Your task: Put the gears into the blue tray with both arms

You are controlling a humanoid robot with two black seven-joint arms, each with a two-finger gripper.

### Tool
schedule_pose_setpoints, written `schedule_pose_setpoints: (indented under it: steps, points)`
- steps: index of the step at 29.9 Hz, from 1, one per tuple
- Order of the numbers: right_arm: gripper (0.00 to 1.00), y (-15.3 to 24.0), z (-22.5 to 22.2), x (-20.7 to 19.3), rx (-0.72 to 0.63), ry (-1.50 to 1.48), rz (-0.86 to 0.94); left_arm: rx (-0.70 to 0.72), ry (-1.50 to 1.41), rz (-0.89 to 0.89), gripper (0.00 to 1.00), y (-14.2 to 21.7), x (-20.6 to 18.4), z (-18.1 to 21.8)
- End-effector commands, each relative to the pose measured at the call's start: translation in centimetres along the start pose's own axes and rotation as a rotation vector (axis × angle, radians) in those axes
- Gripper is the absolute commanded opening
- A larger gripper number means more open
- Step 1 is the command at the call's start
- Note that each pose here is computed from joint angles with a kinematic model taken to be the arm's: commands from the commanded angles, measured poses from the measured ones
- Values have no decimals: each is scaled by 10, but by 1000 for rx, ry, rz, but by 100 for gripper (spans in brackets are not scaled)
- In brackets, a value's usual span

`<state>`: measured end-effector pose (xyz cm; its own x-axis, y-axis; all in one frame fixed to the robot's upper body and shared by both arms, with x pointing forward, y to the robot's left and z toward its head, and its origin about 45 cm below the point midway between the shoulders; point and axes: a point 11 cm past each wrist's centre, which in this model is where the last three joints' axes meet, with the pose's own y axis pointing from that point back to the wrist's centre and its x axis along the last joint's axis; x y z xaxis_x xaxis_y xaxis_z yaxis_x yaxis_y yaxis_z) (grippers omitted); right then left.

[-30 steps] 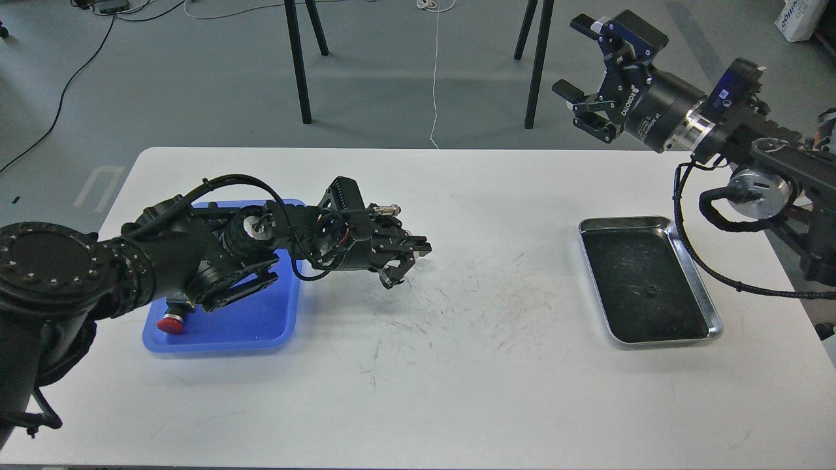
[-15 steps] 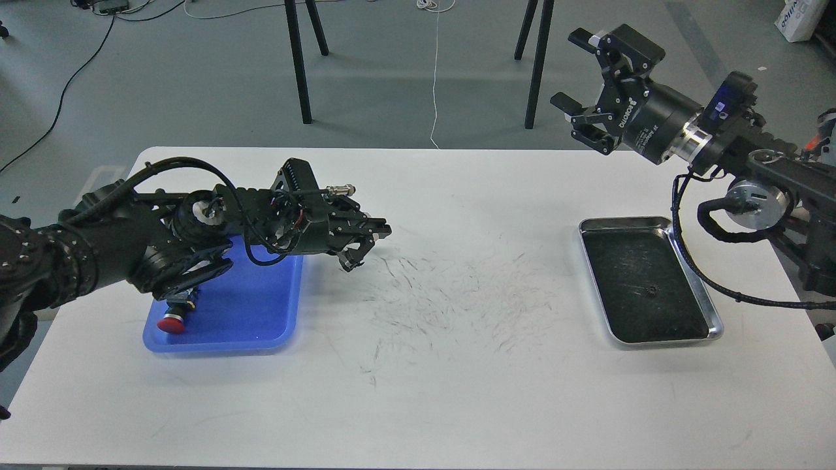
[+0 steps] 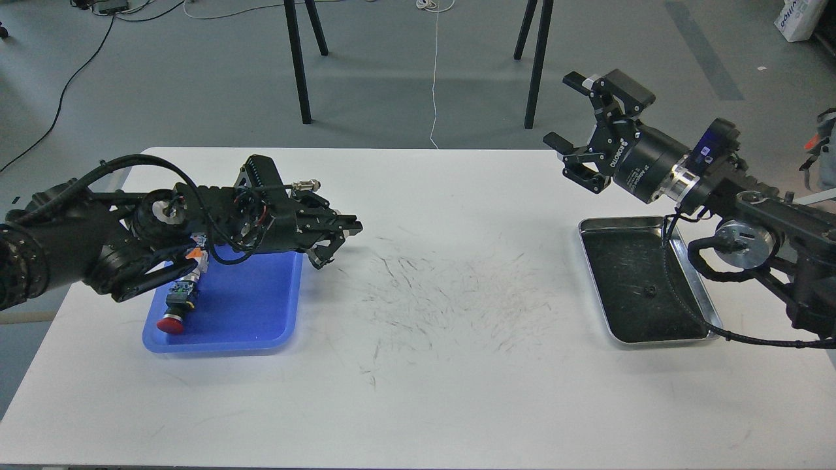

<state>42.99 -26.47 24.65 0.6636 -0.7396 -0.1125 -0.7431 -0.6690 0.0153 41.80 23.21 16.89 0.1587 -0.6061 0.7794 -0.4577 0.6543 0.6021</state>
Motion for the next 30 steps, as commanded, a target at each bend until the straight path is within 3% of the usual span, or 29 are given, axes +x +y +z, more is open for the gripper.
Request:
schedule_pose_setpoints:
  steps: [1,30]
  points:
    - [98,8,17,-1,-12,-37,19,12,7,-6,14,9,-6,-4]
    - [98,20,28,1,-11,-73,44,34,-74,-146,15,45,-46,-19]
